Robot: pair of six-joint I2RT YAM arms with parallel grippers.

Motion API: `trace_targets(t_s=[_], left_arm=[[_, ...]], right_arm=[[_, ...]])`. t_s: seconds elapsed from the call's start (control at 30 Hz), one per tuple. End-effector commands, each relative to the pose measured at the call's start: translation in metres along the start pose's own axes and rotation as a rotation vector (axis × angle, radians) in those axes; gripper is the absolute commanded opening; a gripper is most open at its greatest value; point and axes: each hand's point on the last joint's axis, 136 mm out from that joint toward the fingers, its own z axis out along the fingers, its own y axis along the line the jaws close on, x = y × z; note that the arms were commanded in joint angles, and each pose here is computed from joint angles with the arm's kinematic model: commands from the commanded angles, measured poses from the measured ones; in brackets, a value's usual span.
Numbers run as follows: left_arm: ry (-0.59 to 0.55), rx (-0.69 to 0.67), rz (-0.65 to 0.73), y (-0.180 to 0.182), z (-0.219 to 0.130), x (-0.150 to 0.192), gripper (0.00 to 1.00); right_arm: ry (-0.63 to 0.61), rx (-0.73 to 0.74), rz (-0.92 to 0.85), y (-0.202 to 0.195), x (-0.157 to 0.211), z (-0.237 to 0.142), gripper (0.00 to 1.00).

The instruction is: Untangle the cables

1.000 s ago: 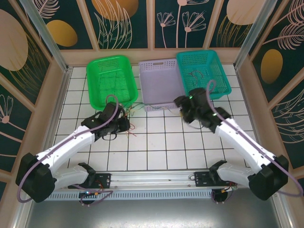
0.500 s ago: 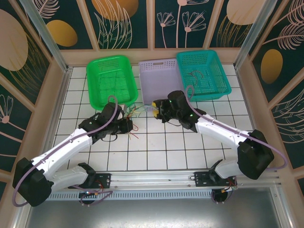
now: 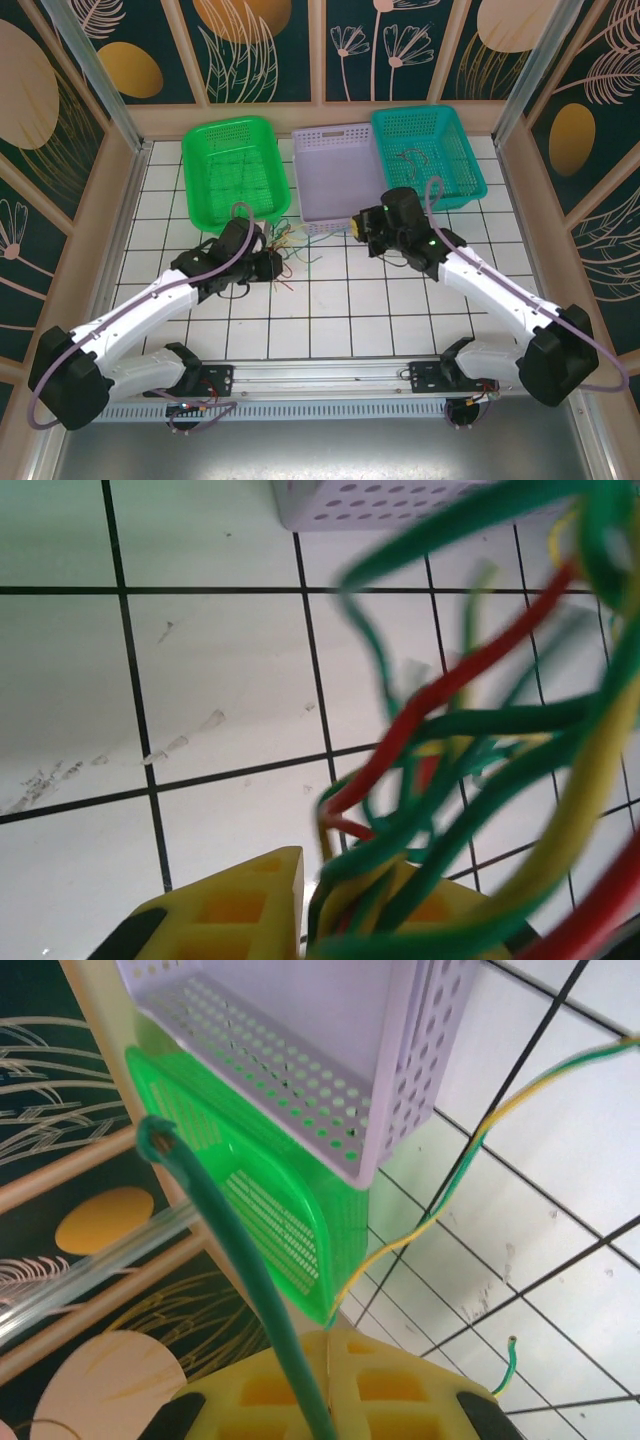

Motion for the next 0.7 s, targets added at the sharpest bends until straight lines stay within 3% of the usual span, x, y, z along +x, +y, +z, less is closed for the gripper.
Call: trace_targets(t_s=[0.0,0.13,0.17,0.27,0.43,0.57,0.67], left_arm=[[0.073,-0.234,-0.054,0.054,0.006,0.025,0.17],[0.064,-0.311,-0.113,0.07,0.008,0.028,0.25],[0.067,-0.314,-0.124,0.072,0.01,0.031,0.22],[0.065,-0.289,-0.157,0.071,0.014,0.035,0.0],[0.056,-0.354,-0.162,0.084,0.01,0.037,0.0],[0.056,-0.432,-0.18,0.098,0.005,0.041,0.0],[0.05,-0.413,-0.207,0.098,0.006,0.044,0.0]], right_arm=[[-0.052,0.078,-0.074,-0.024,-0.022,-0.004,0.0],[-0.124,0.099,-0.093,-0.039,-0.037,-0.018,0.0],[-0.136,0.108,-0.099,-0.042,-0.04,-0.021,0.0],[-0.131,0.135,-0.085,-0.053,-0.048,-0.021,0.0],[-0.205,0.188,-0.122,-0.066,-0.07,-0.031,0.0],[-0.335,0.189,-0.138,-0.06,-0.107,-0.058,0.0],[-0.392,0.179,-0.142,-0.054,-0.131,-0.074,0.0]])
